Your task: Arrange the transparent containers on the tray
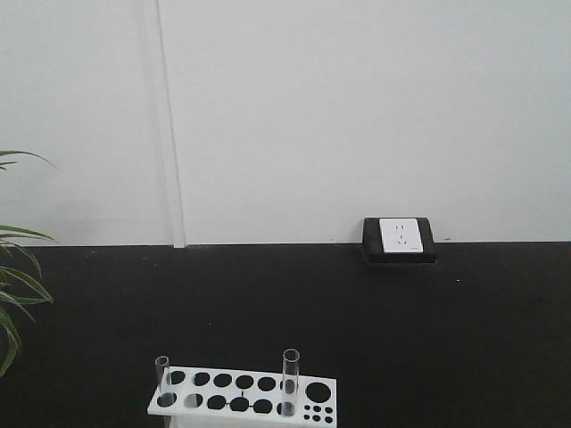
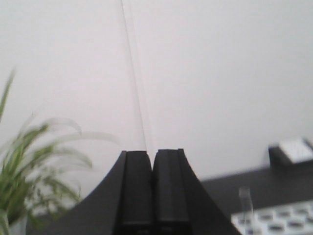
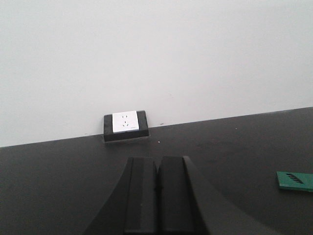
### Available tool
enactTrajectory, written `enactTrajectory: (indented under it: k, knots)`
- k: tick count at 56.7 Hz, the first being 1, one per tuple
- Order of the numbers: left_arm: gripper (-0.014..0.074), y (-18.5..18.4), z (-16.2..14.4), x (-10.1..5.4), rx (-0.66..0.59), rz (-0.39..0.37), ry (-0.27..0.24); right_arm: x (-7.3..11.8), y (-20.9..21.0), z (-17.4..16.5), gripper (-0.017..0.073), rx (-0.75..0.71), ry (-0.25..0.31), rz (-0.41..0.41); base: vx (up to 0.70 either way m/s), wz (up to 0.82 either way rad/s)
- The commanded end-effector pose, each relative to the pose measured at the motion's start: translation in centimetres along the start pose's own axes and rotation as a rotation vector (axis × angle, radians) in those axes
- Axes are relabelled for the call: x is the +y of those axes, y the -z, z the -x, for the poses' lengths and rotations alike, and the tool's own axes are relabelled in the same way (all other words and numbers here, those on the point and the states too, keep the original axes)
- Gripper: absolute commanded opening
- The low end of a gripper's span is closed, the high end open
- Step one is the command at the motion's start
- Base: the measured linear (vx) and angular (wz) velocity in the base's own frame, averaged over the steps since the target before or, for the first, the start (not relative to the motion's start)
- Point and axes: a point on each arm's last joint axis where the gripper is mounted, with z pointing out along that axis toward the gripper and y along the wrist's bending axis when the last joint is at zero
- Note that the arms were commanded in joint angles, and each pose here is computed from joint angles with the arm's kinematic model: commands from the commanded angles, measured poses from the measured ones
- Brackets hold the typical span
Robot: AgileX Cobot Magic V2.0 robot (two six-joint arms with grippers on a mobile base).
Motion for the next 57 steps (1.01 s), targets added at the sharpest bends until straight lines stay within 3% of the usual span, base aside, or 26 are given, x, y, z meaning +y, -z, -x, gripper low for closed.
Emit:
enactTrajectory:
  k: [1, 6, 13, 19, 30, 40, 49, 57]
  knots:
    - [0.0000, 0.1, 2.6, 0.0, -0.158, -0.008, 0.016, 0.3, 0.5, 3.9, -0.0011, -0.187, 0.002, 0.010, 0.00, 0.00]
    - [0.0000, 0.0, 5.6, 0.2, -0.198, 0.002, 0.009, 0.6, 1.1, 7.6, -0.0011, -0.273, 0.005, 0.016, 0.00, 0.00]
    - [0.0000, -1.3, 10.4, 0.6, -0.220, 0.014, -0.002, 1.1, 1.3, 13.7, -0.0011, -0.364, 0.050, 0.019, 0.00, 0.00]
    - [0.0000, -4.5, 13.7, 0.9, -0.174, 0.015, 0.004, 1.5, -0.2, 18.9, -0.0011, -0.396, 0.096, 0.016, 0.00, 0.00]
    - [0.0000, -12.1, 16.3, 1.4, -0.085, 0.008, 0.052, 2.0, -5.7, 24.4, -0.0011, -0.365, 0.094, 0.017, 0.00, 0.00]
    - [0.0000, -17.5, 15.9, 1.5, -0.023, 0.003, 0.070, 2.0, -11.1, 24.8, -0.0011, -0.265, 0.044, 0.017, 0.00, 0.00]
    - [0.0004, -19.4, 14.4, 1.5, 0.028, -0.001, 0.073, 1.7, -14.1, 22.8, -0.0010, -0.160, -0.030, 0.010, 0.00, 0.00]
    - [0.0022, -20.1, 13.4, 1.5, 0.076, 0.001, 0.075, 1.7, -15.2, 22.1, 0.0012, -0.127, -0.029, 0.007, 0.00, 0.00]
